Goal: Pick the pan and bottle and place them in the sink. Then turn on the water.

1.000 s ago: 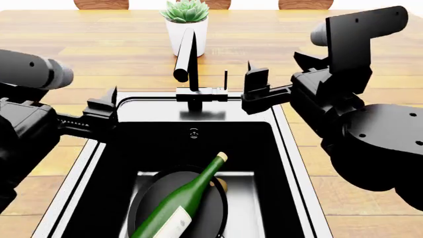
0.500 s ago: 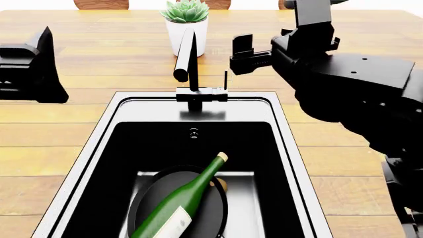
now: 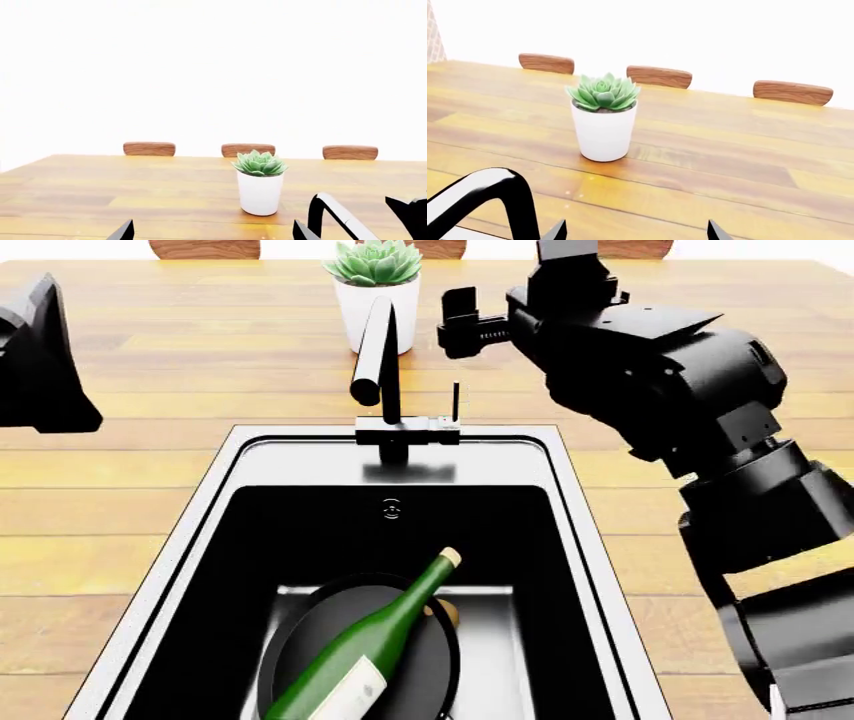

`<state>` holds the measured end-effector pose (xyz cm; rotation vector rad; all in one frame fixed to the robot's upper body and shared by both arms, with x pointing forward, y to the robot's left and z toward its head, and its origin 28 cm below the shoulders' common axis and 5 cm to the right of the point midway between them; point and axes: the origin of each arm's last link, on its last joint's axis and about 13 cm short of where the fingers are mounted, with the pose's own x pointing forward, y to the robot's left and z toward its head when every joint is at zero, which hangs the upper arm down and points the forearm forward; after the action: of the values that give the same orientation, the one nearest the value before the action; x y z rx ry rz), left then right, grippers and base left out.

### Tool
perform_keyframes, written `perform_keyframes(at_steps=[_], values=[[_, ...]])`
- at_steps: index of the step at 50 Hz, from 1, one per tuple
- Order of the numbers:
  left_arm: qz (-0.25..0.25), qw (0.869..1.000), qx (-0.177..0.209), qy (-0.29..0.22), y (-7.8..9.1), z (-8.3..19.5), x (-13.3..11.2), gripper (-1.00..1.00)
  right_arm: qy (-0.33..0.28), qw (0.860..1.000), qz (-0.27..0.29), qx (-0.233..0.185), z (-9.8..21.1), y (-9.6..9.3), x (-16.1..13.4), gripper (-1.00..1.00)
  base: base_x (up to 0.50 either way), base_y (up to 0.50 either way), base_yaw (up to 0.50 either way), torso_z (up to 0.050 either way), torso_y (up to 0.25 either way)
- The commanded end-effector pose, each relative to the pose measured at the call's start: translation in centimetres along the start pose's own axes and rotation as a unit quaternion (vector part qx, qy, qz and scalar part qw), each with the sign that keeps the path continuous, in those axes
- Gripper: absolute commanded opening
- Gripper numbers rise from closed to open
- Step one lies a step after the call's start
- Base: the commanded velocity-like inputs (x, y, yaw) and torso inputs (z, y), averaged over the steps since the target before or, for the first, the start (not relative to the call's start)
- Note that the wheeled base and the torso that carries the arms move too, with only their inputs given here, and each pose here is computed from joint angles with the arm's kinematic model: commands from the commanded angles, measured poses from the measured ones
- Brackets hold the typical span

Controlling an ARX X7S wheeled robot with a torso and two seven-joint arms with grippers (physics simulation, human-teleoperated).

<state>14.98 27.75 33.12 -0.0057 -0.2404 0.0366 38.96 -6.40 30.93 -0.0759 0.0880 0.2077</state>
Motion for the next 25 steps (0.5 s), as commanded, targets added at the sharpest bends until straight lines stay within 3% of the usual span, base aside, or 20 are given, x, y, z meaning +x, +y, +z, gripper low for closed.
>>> perform_keyframes(at_steps=[1,25], values=[[0.007,1.0,-0.007,-0.001,0.3,-0.2,-0.1,1.0,0.018,1.0,0.0,-0.003,-0.4,0.6,2.9,1.0,0.0,0.0,0.0,0.0,0.0],[0.011,1.0,-0.011,0.006,0.7,-0.7,0.0,1.0,0.063,0.998,0.0,0.026,-3.8,1.2,4.5,1.0,0.0,0.0,0.0,0.0,0.0]])
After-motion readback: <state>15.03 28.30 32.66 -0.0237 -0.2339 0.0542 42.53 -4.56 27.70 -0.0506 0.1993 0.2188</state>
